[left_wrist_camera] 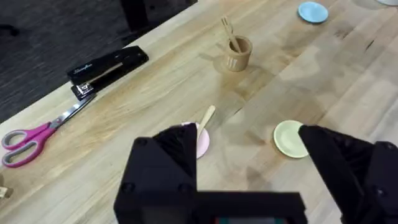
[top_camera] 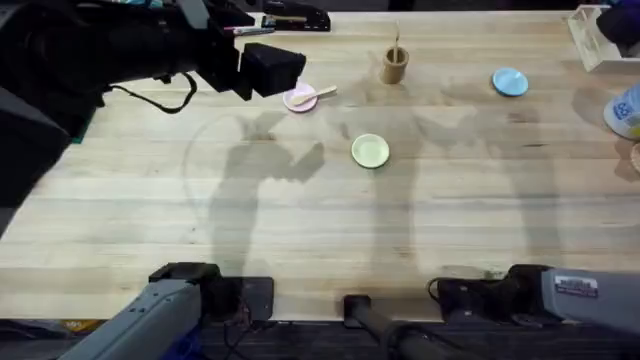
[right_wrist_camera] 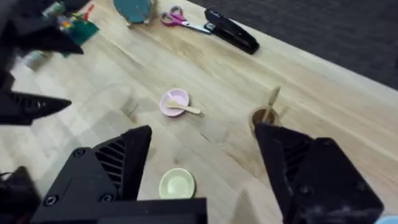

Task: Pick up a utensil and set it on the pink plate, then put the other utensil in the container.

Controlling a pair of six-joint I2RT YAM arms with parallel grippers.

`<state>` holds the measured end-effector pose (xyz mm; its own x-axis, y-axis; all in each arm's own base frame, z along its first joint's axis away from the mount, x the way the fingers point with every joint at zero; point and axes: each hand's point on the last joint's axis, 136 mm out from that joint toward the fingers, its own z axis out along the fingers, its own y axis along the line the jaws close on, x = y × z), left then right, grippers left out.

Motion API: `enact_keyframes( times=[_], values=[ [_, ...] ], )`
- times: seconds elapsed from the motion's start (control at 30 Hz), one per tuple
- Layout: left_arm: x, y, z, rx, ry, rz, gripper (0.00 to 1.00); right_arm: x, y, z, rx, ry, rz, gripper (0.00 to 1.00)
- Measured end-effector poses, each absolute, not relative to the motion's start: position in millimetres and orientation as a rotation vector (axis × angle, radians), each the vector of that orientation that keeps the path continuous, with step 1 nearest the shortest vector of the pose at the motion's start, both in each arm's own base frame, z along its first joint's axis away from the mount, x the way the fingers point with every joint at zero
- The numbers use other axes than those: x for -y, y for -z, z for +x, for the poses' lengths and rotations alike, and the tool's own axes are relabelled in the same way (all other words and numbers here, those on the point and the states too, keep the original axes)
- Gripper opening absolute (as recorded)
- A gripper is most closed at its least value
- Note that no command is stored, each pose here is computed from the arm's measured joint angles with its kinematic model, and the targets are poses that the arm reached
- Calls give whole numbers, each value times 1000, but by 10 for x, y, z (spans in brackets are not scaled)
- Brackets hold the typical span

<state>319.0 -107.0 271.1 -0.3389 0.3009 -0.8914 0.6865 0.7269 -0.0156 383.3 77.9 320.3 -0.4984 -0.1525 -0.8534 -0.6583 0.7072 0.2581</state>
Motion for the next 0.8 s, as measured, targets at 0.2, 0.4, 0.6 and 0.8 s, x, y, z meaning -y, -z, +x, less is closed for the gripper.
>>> enact_keyframes(
  times=[0.2, 0.4, 0.6, 0.8],
  values=[
    [1070, -2712, 3191, -1933, 486, 758, 993, -759, -3103, 3392, -2009, -607, -620, 997],
    [1070, -2710, 3190, -1933, 486, 758, 993, -801, -2759, 2888, -2091, -626, -593, 997],
    [1070, -2712, 3191, -1932, 485, 758, 993, -839, -2629, 2546, -2081, -604, -595, 997],
    [1070, -2712, 3191, -1932, 485, 758, 993, -791, -2652, 2290, -2096, -524, -577, 997]
  ],
)
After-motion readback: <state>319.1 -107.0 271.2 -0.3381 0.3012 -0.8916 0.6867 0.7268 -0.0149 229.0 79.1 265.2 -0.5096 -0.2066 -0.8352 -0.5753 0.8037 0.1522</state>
